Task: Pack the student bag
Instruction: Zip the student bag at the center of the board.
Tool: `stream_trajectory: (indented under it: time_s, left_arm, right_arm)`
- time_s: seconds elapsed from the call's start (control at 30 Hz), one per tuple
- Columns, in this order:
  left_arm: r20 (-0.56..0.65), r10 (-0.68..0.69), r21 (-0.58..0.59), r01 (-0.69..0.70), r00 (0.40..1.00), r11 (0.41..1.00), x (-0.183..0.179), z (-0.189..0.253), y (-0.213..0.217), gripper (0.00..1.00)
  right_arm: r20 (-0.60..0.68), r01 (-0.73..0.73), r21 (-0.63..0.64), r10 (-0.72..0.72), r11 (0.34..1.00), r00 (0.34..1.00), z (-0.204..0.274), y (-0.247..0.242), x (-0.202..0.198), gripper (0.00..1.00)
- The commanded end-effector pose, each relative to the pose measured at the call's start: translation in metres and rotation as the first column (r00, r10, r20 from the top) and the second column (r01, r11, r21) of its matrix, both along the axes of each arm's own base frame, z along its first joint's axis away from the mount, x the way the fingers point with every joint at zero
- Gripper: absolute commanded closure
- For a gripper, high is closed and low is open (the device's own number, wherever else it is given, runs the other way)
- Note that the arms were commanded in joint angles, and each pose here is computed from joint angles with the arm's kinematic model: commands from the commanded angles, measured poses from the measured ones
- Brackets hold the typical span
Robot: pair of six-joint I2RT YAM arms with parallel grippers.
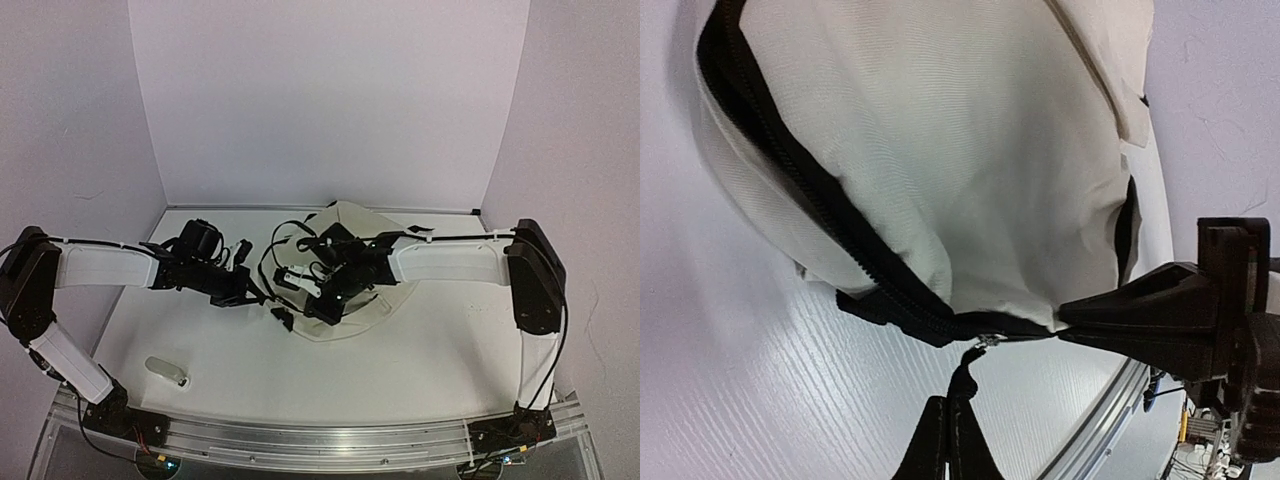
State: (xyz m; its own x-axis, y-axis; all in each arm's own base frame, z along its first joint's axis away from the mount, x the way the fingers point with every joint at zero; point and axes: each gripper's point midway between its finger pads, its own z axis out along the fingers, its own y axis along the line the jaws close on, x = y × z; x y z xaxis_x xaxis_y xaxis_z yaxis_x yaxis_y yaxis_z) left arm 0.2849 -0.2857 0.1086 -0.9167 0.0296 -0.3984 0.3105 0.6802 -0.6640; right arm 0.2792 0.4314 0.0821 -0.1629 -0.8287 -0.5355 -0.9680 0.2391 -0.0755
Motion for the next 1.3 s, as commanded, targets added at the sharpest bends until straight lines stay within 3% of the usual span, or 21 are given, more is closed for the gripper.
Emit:
stream_trajectory:
  time_s: [0.0, 0.23, 0.4, 0.47, 0.5, 0.53, 0.6, 0.8, 1.17, 1.27]
  left_arm:
    - [0.068, 0.092, 0.030, -0.094, 0.993, 0.995, 0.022, 0.016, 0.013, 1.00]
    - [0.074, 0.131, 0.041, -0.135, 0.989, 0.990, 0.036, 0.012, 0.023, 1.00]
    - [0.071, 0.096, 0.006, -0.096, 0.993, 0.995, 0.034, 0.018, 0.015, 1.00]
    - [0.065, 0.056, -0.034, -0.054, 0.996, 0.998, 0.030, 0.023, 0.006, 1.00]
    - [0.066, 0.031, -0.055, -0.028, 0.997, 0.998, 0.027, 0.027, 0.000, 1.00]
    - [0.069, 0.014, -0.061, -0.009, 0.998, 0.998, 0.025, 0.028, -0.005, 1.00]
    - [0.070, -0.018, -0.061, 0.022, 0.997, 0.998, 0.020, 0.029, -0.014, 1.00]
    - [0.068, -0.043, -0.080, 0.049, 0.997, 0.996, 0.015, 0.036, -0.021, 1.00]
    - [0.069, -0.027, -0.092, 0.033, 0.997, 0.995, 0.010, 0.039, -0.019, 1.00]
    - [0.069, -0.022, -0.090, 0.029, 0.997, 0.996, 0.011, 0.039, -0.019, 1.00]
  right_arm:
    - [0.059, 0.021, -0.092, -0.016, 0.996, 0.998, 0.012, -0.046, -0.011, 1.00]
    - [0.063, 0.044, -0.192, -0.033, 0.980, 0.997, 0.004, -0.107, -0.026, 1.00]
    - [0.058, 0.094, -0.243, -0.082, 0.965, 0.995, -0.004, -0.146, -0.015, 0.99]
    - [0.055, 0.117, -0.236, -0.107, 0.965, 0.993, -0.001, -0.148, -0.008, 0.89]
    - [0.043, 0.111, -0.220, -0.104, 0.969, 0.994, 0.005, -0.144, -0.007, 0.78]
    - [0.019, 0.103, -0.197, -0.102, 0.975, 0.995, 0.009, -0.137, -0.008, 0.58]
    - [-0.026, 0.087, -0.131, -0.091, 0.988, 0.995, 0.022, -0.116, -0.009, 0.48]
    - [-0.034, 0.044, -0.039, -0.045, 0.998, 0.998, 0.043, -0.055, -0.009, 0.46]
    - [-0.051, 0.094, 0.004, -0.094, 0.996, 0.994, 0.025, 0.019, 0.014, 0.44]
    - [-0.047, 0.095, -0.019, -0.095, 0.995, 0.994, 0.010, 0.023, 0.016, 0.51]
